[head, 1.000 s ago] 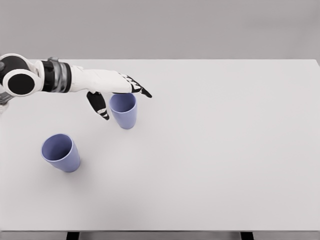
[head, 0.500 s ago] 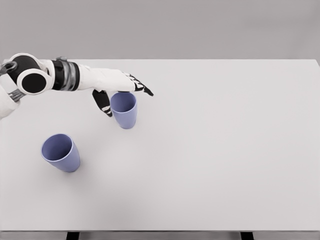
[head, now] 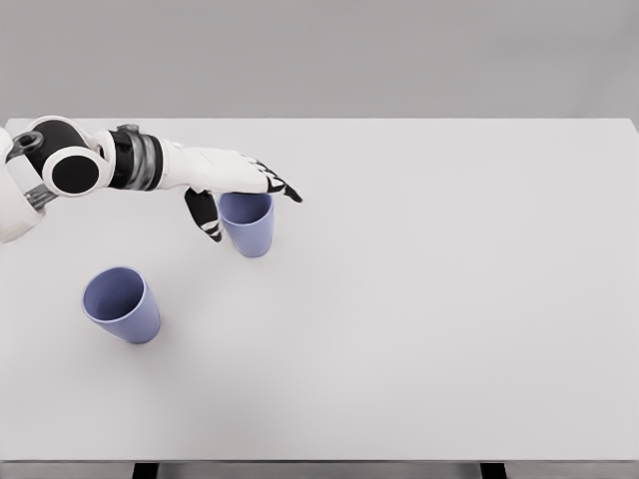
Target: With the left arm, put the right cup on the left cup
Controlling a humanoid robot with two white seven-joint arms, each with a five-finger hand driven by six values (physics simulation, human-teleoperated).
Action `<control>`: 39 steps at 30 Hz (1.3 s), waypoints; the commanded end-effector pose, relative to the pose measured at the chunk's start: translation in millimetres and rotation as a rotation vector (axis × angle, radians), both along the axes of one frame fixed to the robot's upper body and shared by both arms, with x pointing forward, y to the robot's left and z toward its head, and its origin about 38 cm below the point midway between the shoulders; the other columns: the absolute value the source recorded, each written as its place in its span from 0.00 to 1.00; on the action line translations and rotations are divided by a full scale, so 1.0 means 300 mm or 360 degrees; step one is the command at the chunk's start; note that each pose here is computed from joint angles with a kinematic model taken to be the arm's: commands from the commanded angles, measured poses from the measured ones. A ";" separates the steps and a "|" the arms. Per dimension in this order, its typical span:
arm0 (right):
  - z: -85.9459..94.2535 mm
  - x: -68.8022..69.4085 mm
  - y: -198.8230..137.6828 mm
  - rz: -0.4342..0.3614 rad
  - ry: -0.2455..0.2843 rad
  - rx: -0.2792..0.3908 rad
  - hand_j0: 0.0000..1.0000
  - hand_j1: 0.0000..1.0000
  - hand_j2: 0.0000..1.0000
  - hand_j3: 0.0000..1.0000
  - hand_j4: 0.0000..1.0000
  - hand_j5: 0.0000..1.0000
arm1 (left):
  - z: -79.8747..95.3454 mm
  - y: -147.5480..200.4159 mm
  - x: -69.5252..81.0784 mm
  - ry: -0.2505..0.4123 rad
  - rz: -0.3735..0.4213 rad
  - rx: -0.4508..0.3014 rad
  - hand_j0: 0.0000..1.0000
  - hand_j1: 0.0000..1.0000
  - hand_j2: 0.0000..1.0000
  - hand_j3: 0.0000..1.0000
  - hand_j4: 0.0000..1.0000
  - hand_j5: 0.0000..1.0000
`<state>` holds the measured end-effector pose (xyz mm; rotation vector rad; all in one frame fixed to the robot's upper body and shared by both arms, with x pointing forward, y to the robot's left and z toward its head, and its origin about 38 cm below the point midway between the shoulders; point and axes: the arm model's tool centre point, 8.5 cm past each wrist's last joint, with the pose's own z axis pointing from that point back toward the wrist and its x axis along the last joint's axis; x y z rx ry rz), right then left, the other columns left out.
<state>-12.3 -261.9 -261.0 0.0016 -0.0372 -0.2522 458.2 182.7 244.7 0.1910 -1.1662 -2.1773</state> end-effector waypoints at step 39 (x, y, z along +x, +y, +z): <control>0.000 0.000 0.000 0.0000 -0.0001 0.0000 1.00 1.00 1.00 1.00 1.00 1.00 | -0.023 0.005 0.029 -0.0004 0.0031 0.0023 0.67 0.67 0.67 0.67 0.67 0.67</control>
